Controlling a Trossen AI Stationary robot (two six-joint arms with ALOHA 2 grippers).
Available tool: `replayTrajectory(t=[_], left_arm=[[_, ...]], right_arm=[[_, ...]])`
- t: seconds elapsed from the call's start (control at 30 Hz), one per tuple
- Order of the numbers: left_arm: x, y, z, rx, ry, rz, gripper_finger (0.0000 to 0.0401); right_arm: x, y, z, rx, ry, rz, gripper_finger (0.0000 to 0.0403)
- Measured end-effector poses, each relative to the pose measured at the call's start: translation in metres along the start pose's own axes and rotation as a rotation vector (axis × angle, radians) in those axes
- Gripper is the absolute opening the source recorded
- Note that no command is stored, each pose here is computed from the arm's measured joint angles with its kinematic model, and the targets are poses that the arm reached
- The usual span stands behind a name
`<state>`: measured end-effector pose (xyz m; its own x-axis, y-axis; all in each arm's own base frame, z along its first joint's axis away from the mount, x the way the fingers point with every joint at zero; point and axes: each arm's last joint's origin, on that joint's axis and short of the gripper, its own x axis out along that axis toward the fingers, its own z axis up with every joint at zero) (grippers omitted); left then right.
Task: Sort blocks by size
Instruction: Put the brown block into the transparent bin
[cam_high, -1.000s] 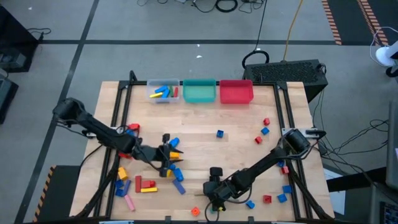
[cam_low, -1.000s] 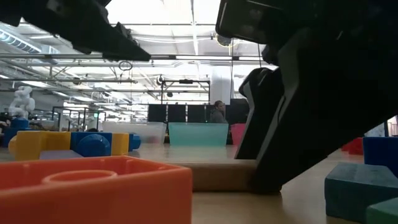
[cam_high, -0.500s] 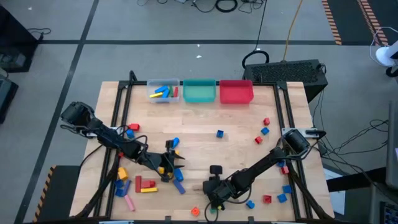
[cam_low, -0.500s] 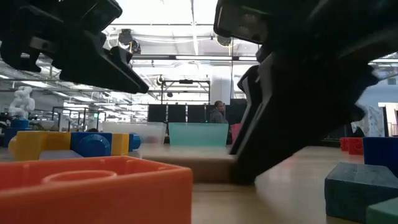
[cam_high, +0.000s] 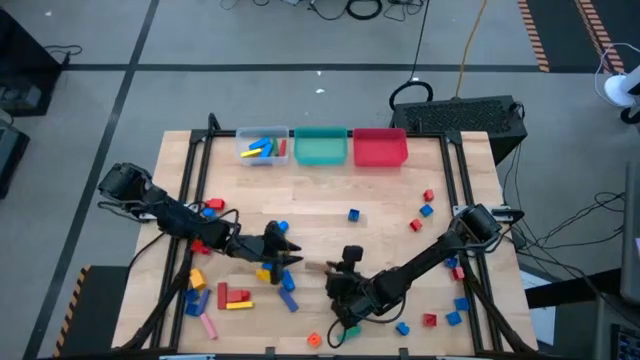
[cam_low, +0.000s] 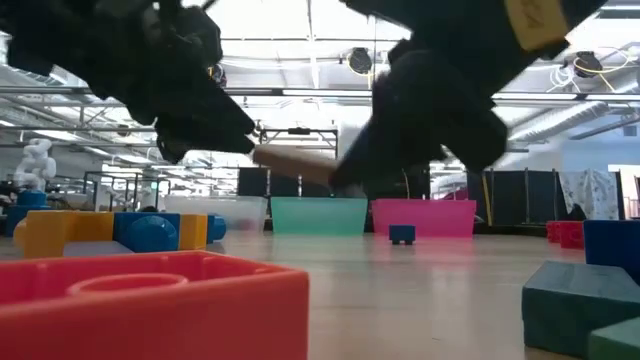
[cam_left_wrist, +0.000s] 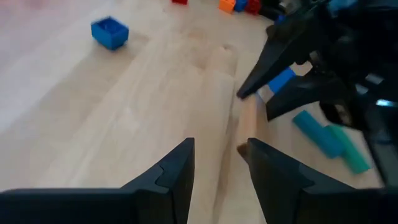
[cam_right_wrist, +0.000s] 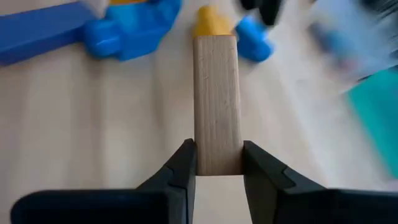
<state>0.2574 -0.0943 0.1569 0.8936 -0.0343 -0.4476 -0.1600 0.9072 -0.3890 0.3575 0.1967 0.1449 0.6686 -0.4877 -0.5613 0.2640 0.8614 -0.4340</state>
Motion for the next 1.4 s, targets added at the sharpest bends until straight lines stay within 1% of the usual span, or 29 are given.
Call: replayTrajectory(t=[0.13, 0.3, 0.47, 0.6, 0.77, 0.97, 1.1, 1.3, 1.4], left_arm=[[0.003, 0.007, 0.005, -0.097, 0.021, -0.024, 0.0159], [0.005, 0.013, 0.012, -0.187, 0.024, -0.07, 0.0194], [0.007, 0.02, 0.017, -0.221, 0.026, -0.061, 0.0243], [0.008, 0.025, 0.019, -0.22, 0.017, -0.046, 0.027], [0.009, 0.026, 0.023, -0.217, 0.001, -0.068, 0.0273], [0.009, 0.025, 0.025, -0.223, 0.017, -0.132, 0.0273], [0.009, 0.025, 0.025, -0.243, 0.021, -0.134, 0.0273], [0.009, 0.025, 0.025, -0.248, 0.022, -0.134, 0.0273], [0.009, 0.025, 0.025, -0.248, 0.021, -0.132, 0.0257]], right_arm=[[0.004, -0.006, 0.002, -0.03, -0.008, -0.047, 0.0078], [0.012, -0.013, 0.005, -0.043, -0.005, -0.091, 0.0079], [0.015, -0.018, 0.006, -0.068, -0.018, -0.148, 0.0079], [0.016, -0.017, 0.008, -0.083, -0.028, -0.149, 0.0079], [0.017, -0.018, 0.012, -0.101, -0.044, -0.147, 0.008], [0.022, -0.022, 0.015, -0.107, -0.055, -0.167, 0.008], [0.024, -0.025, 0.016, -0.11, -0.058, -0.209, 0.008], [0.025, -0.026, 0.016, -0.126, -0.055, -0.21, 0.008], [0.025, -0.026, 0.016, -0.128, -0.054, -0.21, 0.008]])
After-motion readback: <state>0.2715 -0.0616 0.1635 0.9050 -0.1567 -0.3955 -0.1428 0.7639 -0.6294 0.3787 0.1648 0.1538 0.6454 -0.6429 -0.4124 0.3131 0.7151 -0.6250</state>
